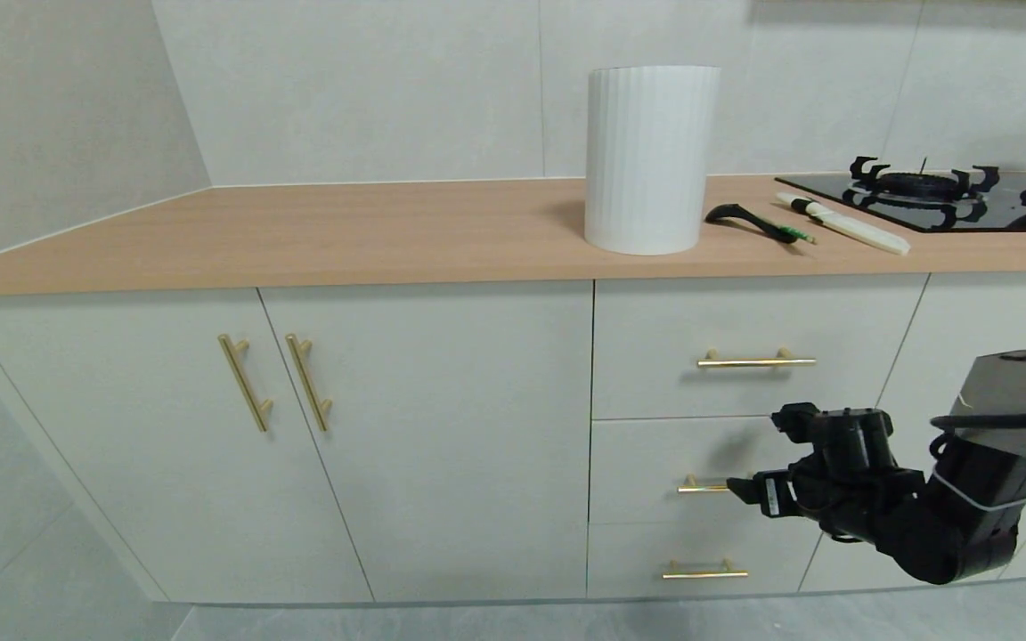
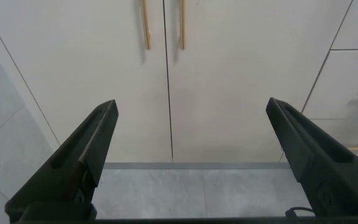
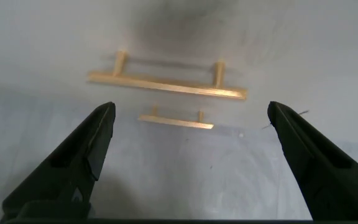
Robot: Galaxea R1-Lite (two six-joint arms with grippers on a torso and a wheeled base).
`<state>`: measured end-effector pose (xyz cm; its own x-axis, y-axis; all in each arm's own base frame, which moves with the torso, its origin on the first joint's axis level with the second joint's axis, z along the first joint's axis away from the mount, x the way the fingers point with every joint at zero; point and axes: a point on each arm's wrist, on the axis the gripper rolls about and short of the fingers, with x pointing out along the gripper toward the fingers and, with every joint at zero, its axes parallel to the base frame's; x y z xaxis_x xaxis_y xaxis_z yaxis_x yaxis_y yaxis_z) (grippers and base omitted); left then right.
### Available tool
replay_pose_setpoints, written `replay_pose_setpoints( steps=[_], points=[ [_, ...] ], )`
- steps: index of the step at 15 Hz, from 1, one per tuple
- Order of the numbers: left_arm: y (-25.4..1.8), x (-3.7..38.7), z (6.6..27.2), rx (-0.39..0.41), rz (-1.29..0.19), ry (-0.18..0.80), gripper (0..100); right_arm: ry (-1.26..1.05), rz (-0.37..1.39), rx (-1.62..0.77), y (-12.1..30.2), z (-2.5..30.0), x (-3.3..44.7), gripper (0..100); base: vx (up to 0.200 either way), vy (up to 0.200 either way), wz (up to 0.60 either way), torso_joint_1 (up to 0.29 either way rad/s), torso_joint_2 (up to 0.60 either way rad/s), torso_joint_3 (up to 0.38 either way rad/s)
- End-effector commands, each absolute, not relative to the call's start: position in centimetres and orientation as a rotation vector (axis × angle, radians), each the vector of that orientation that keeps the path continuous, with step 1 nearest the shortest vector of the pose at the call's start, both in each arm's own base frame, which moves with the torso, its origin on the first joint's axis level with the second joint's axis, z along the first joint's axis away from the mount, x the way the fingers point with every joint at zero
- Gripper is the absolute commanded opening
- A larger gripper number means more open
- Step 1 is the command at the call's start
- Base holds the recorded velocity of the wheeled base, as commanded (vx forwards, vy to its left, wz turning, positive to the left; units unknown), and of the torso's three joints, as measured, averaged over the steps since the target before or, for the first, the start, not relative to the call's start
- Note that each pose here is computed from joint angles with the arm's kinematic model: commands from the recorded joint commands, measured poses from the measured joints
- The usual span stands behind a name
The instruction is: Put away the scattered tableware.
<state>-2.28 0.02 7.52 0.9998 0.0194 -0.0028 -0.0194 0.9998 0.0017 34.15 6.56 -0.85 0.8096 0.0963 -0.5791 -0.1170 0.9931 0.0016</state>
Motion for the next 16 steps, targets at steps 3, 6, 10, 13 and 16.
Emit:
replay_pose_setpoints(
  steps=[3,6,10,13,16],
  points=[
    [0.0,-2.3,7.5,0.002,0.020,0.003,100,0.646,0.051,-0.006,6.8,-3.8,35.4,100,0.000,0.000,0.00,0.000,0.00,0.000],
    [0.0,-2.3,7.5,0.002,0.020,0.002,100,0.630,0.038,0.032,7.0,-3.9,36.1,100,0.000,0.000,0.00,0.000,0.00,0.000],
    [0.0,-2.3,7.5,0.002,0.020,0.003,100,0.618,-0.012,0.028,7.0,-4.8,37.0,100,0.000,0.000,0.00,0.000,0.00,0.000],
    [0.0,-2.3,7.5,0.002,0.020,0.003,100,0.620,-0.017,0.028,7.0,-5.4,37.3,100,0.000,0.000,0.00,0.000,0.00,0.000],
    [0.0,-2.3,7.5,0.002,0.020,0.003,100,0.616,-0.019,0.031,7.0,-5.5,37.5,100,0.000,0.000,0.00,0.000,0.00,0.000]
  ],
)
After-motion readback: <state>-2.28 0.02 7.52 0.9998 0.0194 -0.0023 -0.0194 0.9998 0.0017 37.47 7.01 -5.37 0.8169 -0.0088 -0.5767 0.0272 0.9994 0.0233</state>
